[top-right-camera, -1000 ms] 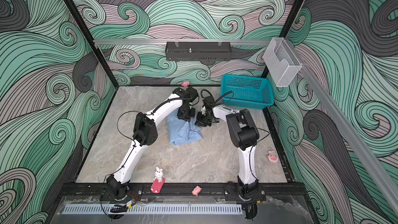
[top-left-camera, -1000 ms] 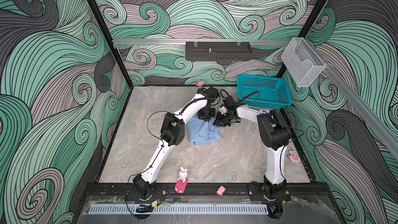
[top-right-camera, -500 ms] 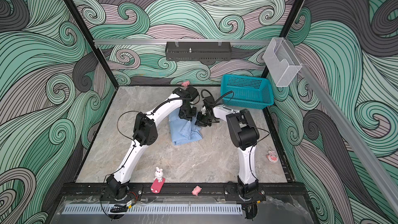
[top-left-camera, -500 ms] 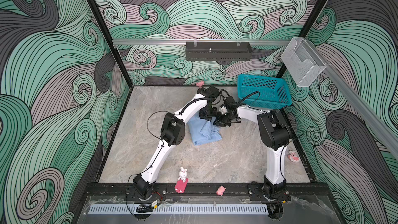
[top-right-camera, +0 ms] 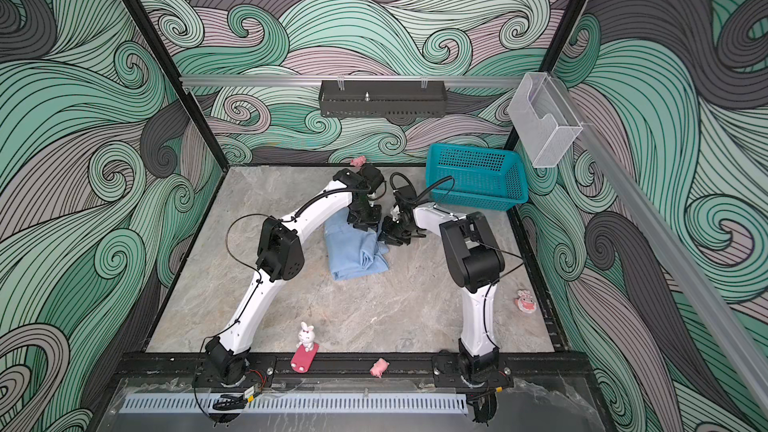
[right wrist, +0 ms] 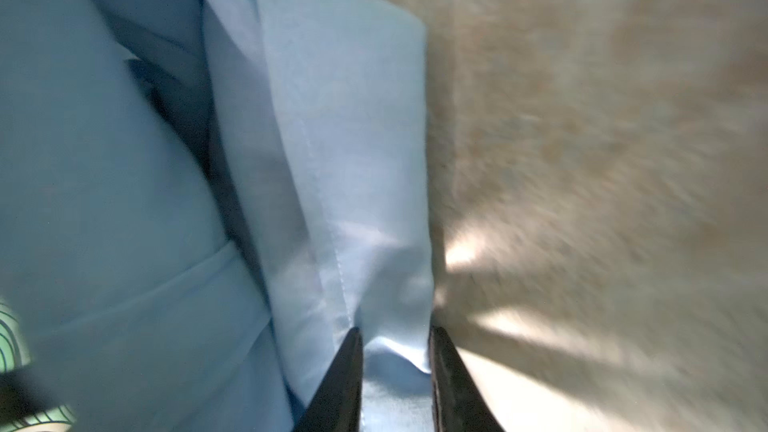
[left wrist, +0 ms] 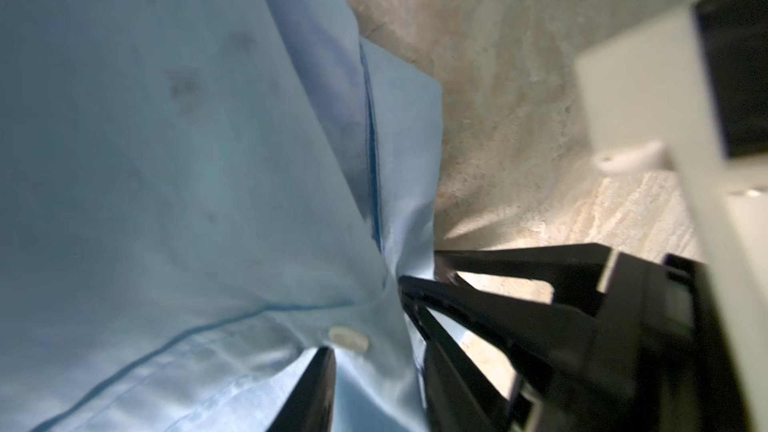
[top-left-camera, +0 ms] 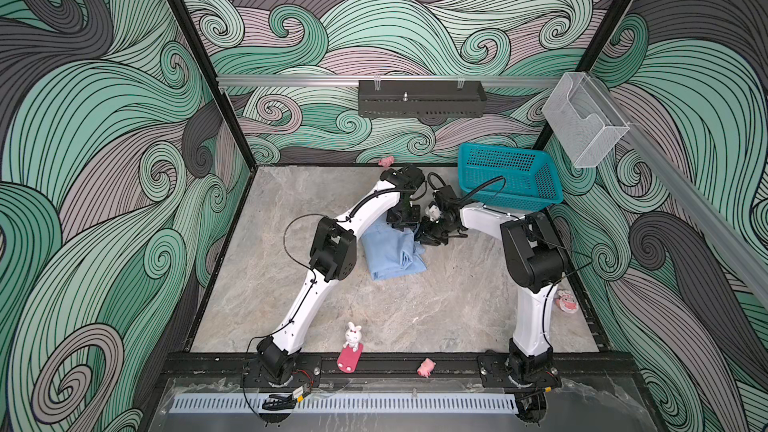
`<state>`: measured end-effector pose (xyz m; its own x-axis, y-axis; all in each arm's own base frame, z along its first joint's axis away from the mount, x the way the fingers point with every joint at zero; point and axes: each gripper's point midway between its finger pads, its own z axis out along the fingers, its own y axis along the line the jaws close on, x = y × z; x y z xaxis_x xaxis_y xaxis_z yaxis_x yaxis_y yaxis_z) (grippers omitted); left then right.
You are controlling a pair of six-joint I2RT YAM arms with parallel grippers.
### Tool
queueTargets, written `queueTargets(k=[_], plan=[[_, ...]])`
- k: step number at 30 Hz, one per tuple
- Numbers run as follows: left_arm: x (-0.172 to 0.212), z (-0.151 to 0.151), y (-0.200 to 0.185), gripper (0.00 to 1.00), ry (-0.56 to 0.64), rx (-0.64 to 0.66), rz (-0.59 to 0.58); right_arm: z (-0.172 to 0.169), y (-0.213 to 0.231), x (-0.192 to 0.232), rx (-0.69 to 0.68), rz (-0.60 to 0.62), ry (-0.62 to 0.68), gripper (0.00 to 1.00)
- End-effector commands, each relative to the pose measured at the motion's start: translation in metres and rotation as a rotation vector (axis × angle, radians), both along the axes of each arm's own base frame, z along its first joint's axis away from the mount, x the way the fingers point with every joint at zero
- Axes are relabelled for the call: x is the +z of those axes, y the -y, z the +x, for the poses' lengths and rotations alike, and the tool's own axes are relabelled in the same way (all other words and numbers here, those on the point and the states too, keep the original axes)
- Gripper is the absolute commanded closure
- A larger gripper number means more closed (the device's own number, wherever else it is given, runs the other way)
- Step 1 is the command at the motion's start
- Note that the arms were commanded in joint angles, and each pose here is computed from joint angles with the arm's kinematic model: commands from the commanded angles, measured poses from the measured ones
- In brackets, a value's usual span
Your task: Fold and stack the long sleeve shirts
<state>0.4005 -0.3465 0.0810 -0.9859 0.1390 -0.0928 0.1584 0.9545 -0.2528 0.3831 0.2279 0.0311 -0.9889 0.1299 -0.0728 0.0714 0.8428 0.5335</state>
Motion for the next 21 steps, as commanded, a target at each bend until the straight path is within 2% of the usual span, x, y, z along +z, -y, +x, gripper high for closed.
queueTargets(k=[1,5,8,11,15,21], plan=[[0.066,0.008,0.001,0.53,0.106,-0.010,-0.114,0.005,0.014,0.035,-0.027,-0.035,0.077,0.63],[0.098,0.010,-0.007,0.48,0.166,-0.005,-0.163,0.003,0.021,0.060,-0.029,-0.065,0.126,0.55],[0.119,0.008,-0.020,0.47,0.193,0.014,-0.178,-0.002,0.023,0.078,-0.018,-0.068,0.161,0.54],[0.127,0.008,-0.048,0.47,0.211,0.066,-0.143,-0.012,0.009,0.090,0.038,-0.049,0.173,0.55],[0.109,0.013,-0.091,0.47,0.199,0.150,-0.132,-0.021,-0.009,0.084,0.094,-0.077,0.146,0.49],[0.071,0.003,-0.136,0.46,0.092,0.243,-0.167,0.002,-0.011,0.057,0.097,-0.146,0.111,0.40]])
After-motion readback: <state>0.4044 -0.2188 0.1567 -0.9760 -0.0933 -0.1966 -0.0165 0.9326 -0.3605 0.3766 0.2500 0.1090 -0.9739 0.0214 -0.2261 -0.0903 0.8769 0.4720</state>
